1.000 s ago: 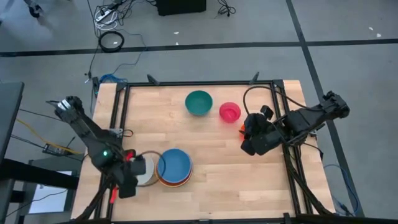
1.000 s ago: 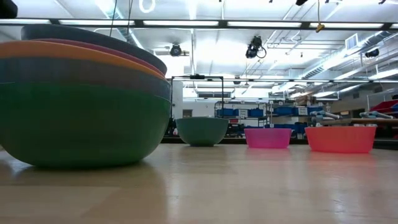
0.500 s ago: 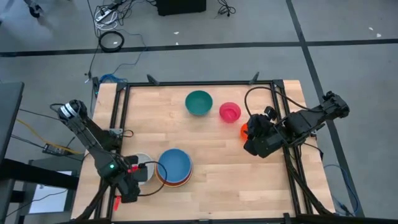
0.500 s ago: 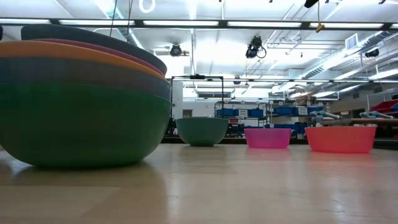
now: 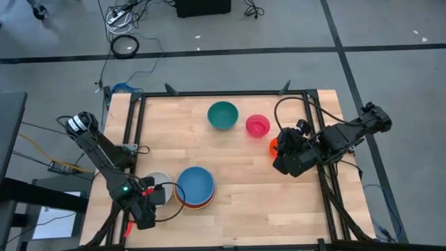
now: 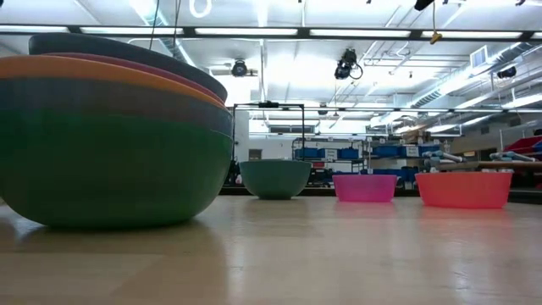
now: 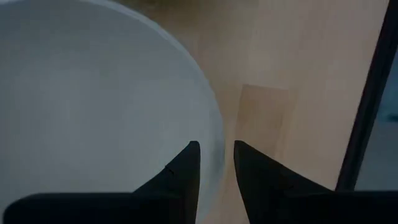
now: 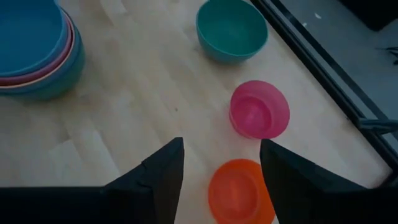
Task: Nest bowls inside each other
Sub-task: Stack the white bowl on top of the blue bowl
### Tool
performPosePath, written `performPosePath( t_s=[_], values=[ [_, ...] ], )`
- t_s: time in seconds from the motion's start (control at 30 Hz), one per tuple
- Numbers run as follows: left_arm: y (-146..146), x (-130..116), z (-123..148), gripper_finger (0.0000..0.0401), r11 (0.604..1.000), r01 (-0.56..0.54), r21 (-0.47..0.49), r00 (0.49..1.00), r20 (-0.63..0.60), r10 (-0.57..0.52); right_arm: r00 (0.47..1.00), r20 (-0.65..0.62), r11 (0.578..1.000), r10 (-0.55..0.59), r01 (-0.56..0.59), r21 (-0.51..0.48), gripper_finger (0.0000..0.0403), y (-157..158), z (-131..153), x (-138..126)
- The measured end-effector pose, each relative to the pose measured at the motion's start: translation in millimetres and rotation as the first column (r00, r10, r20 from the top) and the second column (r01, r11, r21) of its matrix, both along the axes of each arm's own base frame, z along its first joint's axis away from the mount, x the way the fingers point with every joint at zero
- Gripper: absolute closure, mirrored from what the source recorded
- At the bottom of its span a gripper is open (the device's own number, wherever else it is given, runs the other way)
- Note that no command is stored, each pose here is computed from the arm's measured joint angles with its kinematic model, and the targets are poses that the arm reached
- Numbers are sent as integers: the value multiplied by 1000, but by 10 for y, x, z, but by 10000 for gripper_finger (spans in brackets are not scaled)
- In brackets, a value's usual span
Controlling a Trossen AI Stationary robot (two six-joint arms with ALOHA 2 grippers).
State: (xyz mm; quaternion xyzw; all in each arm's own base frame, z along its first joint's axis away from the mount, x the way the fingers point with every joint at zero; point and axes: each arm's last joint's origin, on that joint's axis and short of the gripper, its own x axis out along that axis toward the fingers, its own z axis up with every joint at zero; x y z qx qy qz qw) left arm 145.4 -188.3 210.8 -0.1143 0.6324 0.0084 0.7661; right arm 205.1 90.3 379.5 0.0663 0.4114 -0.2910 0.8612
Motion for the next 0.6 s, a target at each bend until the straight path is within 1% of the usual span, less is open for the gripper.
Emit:
performPosePath(
  t_s=[0.3,0.37,0.43,0.5,0.53,0.6],
  values=[
    [70,-50,-255,295,999,-49,6,999,-7,49,1000,7,1000,0,0,3,207,3,2,6],
    [83,-55,-281,301,999,-52,16,999,0,52,1000,8,1000,0,0,4,207,4,2,7],
    [89,-55,-284,325,999,-43,30,999,11,43,1000,10,1000,0,0,5,207,5,3,9],
    [90,-53,-282,369,999,-23,39,1000,20,22,1000,12,1000,0,0,6,208,5,3,10],
    [96,-52,-275,382,999,-21,51,999,29,19,1000,14,1000,0,0,7,208,6,4,12],
    [99,-49,-270,390,998,-15,62,999,44,12,1000,15,1000,0,0,8,208,6,5,13]
  ],
)
